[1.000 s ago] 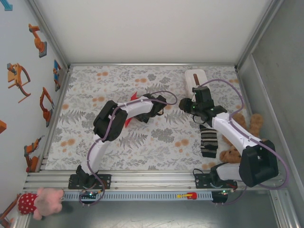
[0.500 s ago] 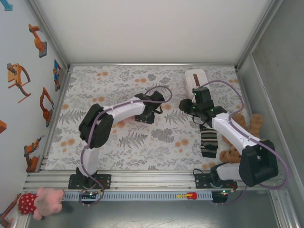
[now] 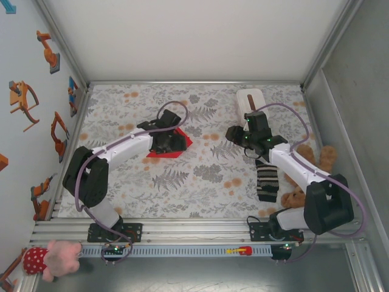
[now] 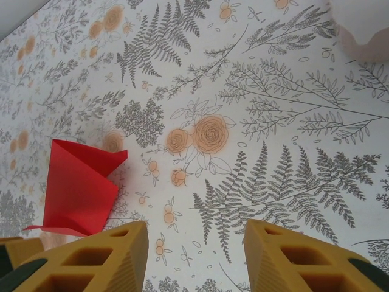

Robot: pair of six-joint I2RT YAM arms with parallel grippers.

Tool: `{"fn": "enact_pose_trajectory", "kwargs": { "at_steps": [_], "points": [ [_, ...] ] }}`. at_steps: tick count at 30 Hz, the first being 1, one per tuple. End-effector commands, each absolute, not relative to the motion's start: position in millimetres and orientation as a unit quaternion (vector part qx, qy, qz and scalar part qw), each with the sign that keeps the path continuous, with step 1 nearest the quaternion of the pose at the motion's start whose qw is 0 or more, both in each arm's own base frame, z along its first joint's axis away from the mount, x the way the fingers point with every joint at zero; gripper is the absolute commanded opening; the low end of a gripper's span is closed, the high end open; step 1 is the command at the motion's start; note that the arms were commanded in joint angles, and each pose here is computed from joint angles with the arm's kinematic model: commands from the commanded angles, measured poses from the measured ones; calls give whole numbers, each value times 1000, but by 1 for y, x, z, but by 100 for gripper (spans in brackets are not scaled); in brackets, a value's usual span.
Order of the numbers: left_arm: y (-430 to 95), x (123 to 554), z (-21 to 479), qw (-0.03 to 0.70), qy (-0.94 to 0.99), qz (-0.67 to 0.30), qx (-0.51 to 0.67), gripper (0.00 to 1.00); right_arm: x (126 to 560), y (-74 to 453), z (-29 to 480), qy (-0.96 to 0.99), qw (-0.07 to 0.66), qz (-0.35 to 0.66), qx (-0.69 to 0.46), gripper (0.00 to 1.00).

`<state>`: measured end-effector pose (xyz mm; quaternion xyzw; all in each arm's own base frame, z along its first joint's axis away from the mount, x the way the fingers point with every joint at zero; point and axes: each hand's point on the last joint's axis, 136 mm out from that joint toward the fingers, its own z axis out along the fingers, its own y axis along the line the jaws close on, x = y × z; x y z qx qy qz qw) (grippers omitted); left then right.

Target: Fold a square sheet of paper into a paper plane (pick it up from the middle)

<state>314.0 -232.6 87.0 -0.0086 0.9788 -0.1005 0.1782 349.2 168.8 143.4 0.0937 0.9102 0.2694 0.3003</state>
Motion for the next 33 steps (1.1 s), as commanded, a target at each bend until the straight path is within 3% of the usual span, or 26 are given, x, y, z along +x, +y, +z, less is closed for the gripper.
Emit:
{"fn": "enact_pose_trajectory", "kwargs": {
  "at_steps": [1,12,19,33],
  "points": [
    [-228,317,81,175,978,-112,-16,78,351,170,140,908,298,279,99,46],
    [-209,360,59,183,977,-100,-45,82,351,174,134,910,286,283,97,46],
    [-212,369,38,160,981,-97,-53,77,349,175,131,911,278,286,98,45],
    [-244,329,10,37,970,-177,-160,68,333,190,109,896,225,352,151,41]
  ]
}}
